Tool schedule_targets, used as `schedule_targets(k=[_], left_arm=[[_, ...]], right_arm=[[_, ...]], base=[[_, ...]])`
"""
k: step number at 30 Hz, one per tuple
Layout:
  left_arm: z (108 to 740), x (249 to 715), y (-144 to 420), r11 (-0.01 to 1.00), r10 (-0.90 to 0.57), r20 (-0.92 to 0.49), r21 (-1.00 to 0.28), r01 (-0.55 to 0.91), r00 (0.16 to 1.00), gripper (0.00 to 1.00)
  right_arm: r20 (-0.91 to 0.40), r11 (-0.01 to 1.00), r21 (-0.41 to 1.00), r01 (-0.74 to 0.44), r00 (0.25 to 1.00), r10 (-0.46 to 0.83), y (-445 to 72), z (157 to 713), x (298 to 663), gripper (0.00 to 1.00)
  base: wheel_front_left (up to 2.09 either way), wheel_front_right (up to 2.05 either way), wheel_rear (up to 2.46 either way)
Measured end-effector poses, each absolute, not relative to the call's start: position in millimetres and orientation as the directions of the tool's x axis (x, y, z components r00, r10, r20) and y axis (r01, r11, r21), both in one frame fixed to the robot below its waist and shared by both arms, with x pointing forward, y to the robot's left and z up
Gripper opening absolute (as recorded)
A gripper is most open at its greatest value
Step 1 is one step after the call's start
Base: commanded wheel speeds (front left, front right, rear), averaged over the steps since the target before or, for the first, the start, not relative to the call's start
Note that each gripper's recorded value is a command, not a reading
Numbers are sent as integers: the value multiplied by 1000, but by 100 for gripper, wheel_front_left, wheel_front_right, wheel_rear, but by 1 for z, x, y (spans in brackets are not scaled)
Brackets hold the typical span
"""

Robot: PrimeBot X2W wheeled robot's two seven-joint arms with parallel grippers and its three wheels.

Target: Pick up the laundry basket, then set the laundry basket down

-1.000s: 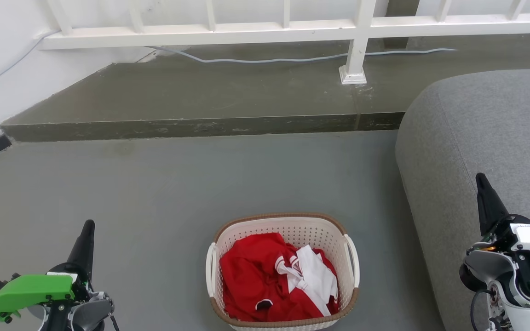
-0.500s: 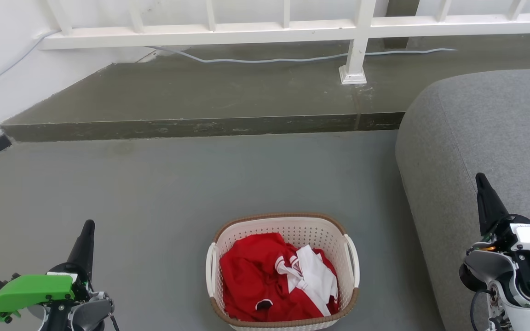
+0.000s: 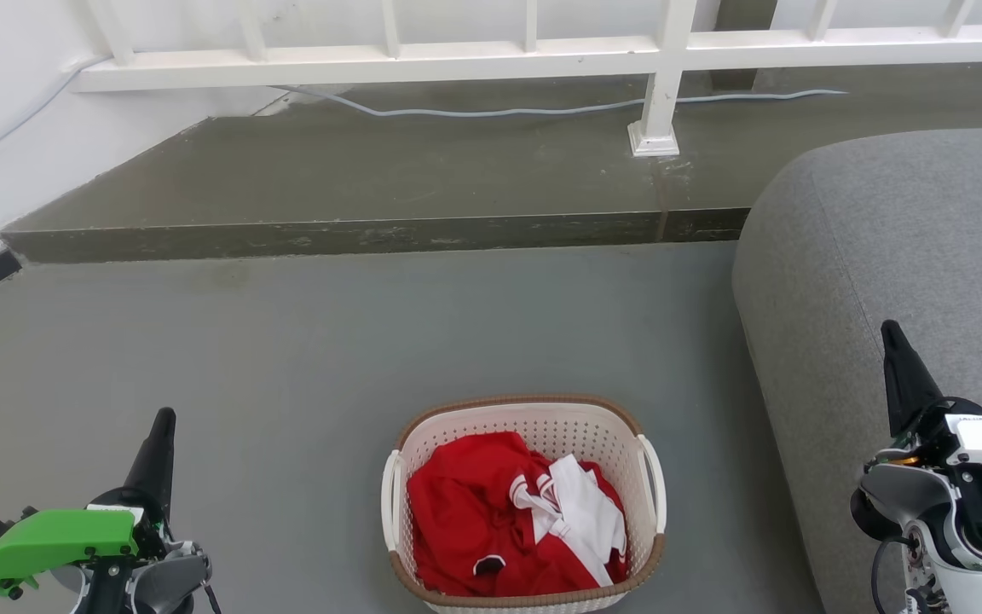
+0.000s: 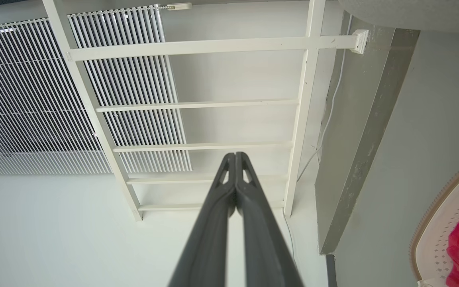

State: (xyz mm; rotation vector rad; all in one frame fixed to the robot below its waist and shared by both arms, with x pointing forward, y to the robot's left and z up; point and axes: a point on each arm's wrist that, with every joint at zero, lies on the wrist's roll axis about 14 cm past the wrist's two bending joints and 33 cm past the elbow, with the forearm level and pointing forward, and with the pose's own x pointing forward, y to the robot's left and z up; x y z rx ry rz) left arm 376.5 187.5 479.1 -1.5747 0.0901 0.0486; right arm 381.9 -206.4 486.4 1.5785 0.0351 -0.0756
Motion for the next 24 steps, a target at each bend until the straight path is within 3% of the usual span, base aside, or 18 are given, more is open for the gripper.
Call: schedule_targets(k=[24], left_arm=[[479, 377, 188, -4, -27, -88, -996, -88, 996, 0]], right_arm=[[-69, -13, 998, 69, 997, -25, -206, 487, 382, 0]], base=[[0, 0, 0]])
